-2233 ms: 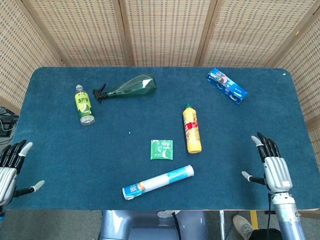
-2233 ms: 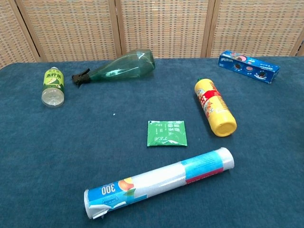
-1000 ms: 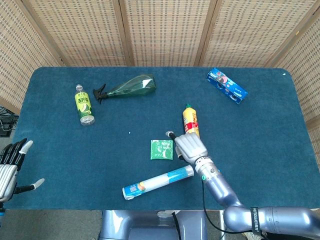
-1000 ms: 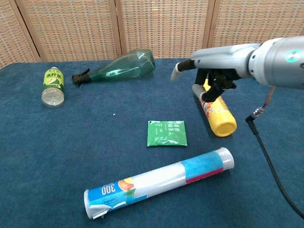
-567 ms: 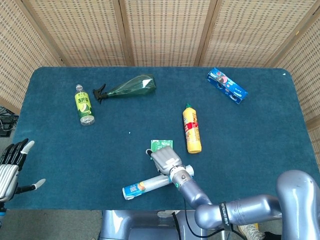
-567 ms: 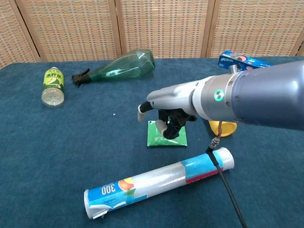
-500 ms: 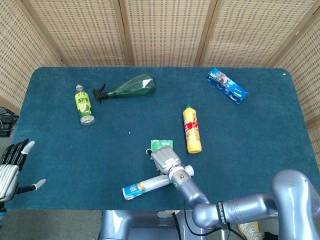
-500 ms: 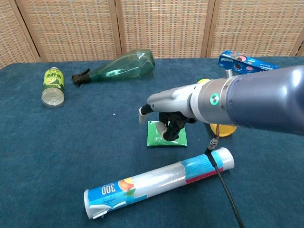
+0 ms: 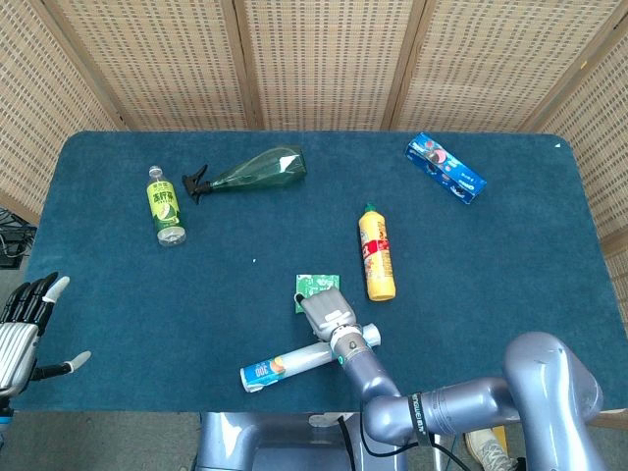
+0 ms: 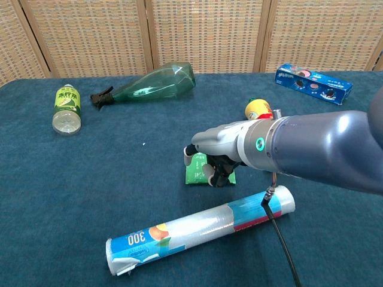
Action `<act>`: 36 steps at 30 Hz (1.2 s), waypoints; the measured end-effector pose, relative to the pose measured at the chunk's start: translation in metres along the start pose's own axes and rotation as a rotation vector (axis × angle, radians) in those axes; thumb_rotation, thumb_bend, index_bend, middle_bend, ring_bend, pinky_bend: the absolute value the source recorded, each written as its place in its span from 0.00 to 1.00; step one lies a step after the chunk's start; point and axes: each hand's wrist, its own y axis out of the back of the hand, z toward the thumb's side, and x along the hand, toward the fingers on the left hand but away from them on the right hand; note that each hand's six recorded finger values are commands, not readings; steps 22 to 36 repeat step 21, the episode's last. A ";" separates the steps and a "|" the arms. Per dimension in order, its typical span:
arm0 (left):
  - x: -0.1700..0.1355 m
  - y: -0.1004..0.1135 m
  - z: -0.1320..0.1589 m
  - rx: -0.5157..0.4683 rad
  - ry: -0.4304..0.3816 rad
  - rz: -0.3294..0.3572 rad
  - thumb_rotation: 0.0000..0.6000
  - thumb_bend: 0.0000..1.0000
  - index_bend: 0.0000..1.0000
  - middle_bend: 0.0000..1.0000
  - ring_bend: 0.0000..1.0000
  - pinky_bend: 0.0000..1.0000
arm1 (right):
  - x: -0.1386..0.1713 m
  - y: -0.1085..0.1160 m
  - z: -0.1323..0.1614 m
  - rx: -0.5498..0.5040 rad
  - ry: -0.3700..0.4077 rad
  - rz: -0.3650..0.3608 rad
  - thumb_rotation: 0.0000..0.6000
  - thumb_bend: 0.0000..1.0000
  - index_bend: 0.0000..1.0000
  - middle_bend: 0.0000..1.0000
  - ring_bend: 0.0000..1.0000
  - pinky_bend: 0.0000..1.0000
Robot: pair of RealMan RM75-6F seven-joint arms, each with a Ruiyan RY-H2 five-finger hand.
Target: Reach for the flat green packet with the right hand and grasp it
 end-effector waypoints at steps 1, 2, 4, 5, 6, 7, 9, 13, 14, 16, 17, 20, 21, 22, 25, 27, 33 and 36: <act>0.000 0.000 0.000 0.001 0.000 0.000 0.89 0.09 0.00 0.00 0.00 0.00 | 0.000 0.000 0.000 -0.001 -0.002 0.001 1.00 0.93 0.19 0.83 0.96 0.86; 0.000 0.000 0.000 0.001 0.000 0.000 0.89 0.09 0.00 0.00 0.00 0.00 | 0.000 -0.001 -0.001 -0.001 -0.004 0.002 1.00 0.93 0.19 0.83 0.96 0.86; 0.000 0.000 0.001 0.001 0.000 0.000 0.89 0.09 0.00 0.00 0.00 0.00 | -0.001 -0.002 -0.002 0.002 -0.010 0.006 1.00 0.93 0.19 0.83 0.96 0.86; 0.000 0.000 0.001 0.002 0.000 0.000 0.89 0.09 0.00 0.00 0.00 0.00 | -0.001 -0.003 -0.003 0.002 -0.012 0.009 1.00 0.93 0.20 0.83 0.96 0.86; 0.000 0.000 0.001 0.002 -0.001 -0.002 0.89 0.09 0.00 0.00 0.00 0.00 | -0.002 -0.004 -0.004 0.002 -0.017 0.012 1.00 0.93 0.20 0.83 0.96 0.86; 0.000 -0.001 0.001 0.003 -0.001 -0.003 0.89 0.09 0.00 0.00 0.00 0.00 | -0.002 -0.005 -0.005 0.002 -0.022 0.015 1.00 0.93 0.20 0.83 0.96 0.86; 0.000 -0.001 0.001 0.005 -0.001 -0.004 0.89 0.09 0.00 0.00 0.00 0.00 | -0.003 -0.007 -0.008 0.002 -0.032 0.018 1.00 0.93 0.20 0.83 0.96 0.86; 0.000 0.000 0.001 0.006 -0.001 -0.004 0.88 0.09 0.00 0.00 0.00 0.00 | -0.004 -0.009 -0.010 -0.007 -0.037 0.020 1.00 0.93 0.20 0.83 0.96 0.86; 0.000 -0.001 0.001 0.006 -0.001 -0.005 0.88 0.09 0.00 0.00 0.00 0.00 | -0.004 -0.009 -0.010 -0.008 -0.037 0.018 1.00 0.93 0.20 0.83 0.96 0.86; 0.000 -0.001 0.001 0.008 -0.002 -0.007 0.88 0.09 0.00 0.00 0.00 0.00 | -0.004 -0.010 -0.010 -0.008 -0.036 0.016 1.00 0.93 0.20 0.83 0.96 0.86; 0.000 -0.001 0.001 0.008 -0.002 -0.007 0.88 0.09 0.00 0.00 0.00 0.00 | -0.004 -0.010 -0.010 -0.009 -0.036 0.016 1.00 0.93 0.20 0.83 0.96 0.86; -0.001 0.000 0.001 0.006 -0.003 -0.002 0.89 0.09 0.00 0.00 0.00 0.00 | -0.003 -0.012 -0.012 -0.005 -0.041 0.020 1.00 0.93 0.20 0.83 0.96 0.86; -0.001 0.000 0.002 0.006 -0.003 -0.001 0.89 0.09 0.00 0.00 0.00 0.00 | -0.003 -0.012 -0.012 -0.005 -0.043 0.022 1.00 0.93 0.20 0.83 0.96 0.86; -0.001 0.000 0.002 0.006 -0.003 -0.001 0.89 0.09 0.00 0.00 0.00 0.00 | -0.003 -0.012 -0.012 -0.005 -0.043 0.022 1.00 0.93 0.20 0.83 0.96 0.86; -0.001 0.000 0.002 0.006 -0.003 -0.001 0.89 0.09 0.00 0.00 0.00 0.00 | -0.003 -0.012 -0.012 -0.005 -0.043 0.022 1.00 0.93 0.20 0.83 0.96 0.86; -0.001 0.000 0.002 0.006 -0.003 -0.001 0.89 0.09 0.00 0.00 0.00 0.00 | -0.003 -0.012 -0.012 -0.005 -0.043 0.022 1.00 0.93 0.20 0.83 0.96 0.86; -0.001 0.000 0.002 0.006 -0.003 -0.001 0.89 0.09 0.00 0.00 0.00 0.00 | -0.003 -0.012 -0.012 -0.005 -0.043 0.022 1.00 0.93 0.20 0.83 0.96 0.86; -0.001 0.000 0.002 0.006 -0.003 -0.001 0.89 0.09 0.00 0.00 0.00 0.00 | -0.003 -0.012 -0.012 -0.005 -0.043 0.022 1.00 0.93 0.20 0.83 0.96 0.86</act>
